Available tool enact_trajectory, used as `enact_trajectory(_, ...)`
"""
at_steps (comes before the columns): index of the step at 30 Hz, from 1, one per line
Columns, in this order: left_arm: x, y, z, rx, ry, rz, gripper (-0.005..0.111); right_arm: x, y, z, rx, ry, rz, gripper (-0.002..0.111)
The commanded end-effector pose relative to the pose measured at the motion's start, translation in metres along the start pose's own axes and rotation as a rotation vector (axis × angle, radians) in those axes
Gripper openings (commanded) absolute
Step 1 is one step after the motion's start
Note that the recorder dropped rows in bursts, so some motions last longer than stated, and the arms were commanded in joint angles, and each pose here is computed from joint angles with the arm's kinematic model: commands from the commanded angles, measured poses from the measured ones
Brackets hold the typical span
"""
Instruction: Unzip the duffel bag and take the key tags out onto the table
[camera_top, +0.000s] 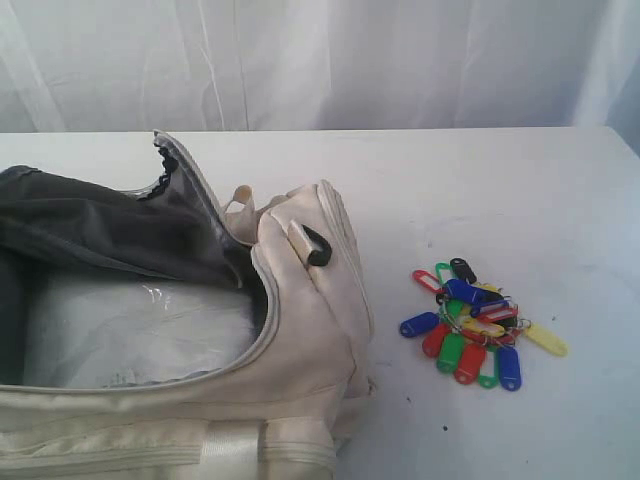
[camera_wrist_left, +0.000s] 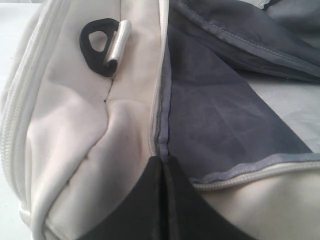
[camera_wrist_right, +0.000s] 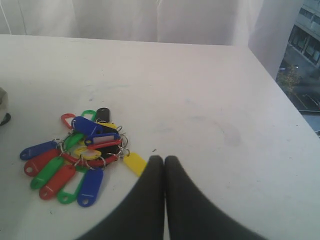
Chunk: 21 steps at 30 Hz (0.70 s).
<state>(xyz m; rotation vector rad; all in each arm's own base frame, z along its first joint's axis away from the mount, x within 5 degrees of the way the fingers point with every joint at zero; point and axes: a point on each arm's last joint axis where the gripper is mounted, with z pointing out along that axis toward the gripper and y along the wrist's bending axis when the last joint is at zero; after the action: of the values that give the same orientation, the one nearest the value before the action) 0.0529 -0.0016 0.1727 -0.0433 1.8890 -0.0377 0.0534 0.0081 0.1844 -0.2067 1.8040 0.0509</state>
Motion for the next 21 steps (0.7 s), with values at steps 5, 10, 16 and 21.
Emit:
enact_trajectory(5, 0.0055, -0.0008, 0.0009, 0.013, 0.034, -0.011, 0.000, 0.0000, 0.0003, 0.0000, -0.005, -0.014, -0.006, 0.000)
enact_trajectory(10, 0.0055, -0.0008, 0.0009, 0.013, 0.034, -0.011, 0.000, 0.0000, 0.0003, 0.0000, -0.005, -0.014, -0.006, 0.000)
enact_trajectory(16, 0.0055, -0.0008, 0.0009, 0.013, 0.034, -0.011, 0.000, 0.0000, 0.0003, 0.0000, -0.005, -0.014, -0.007, 0.000)
enact_trajectory(21, 0.0055, -0.0008, 0.0009, 0.013, 0.034, -0.011, 0.000, 0.0001, 0.0003, 0.0000, -0.005, -0.012, -0.007, 0.000)
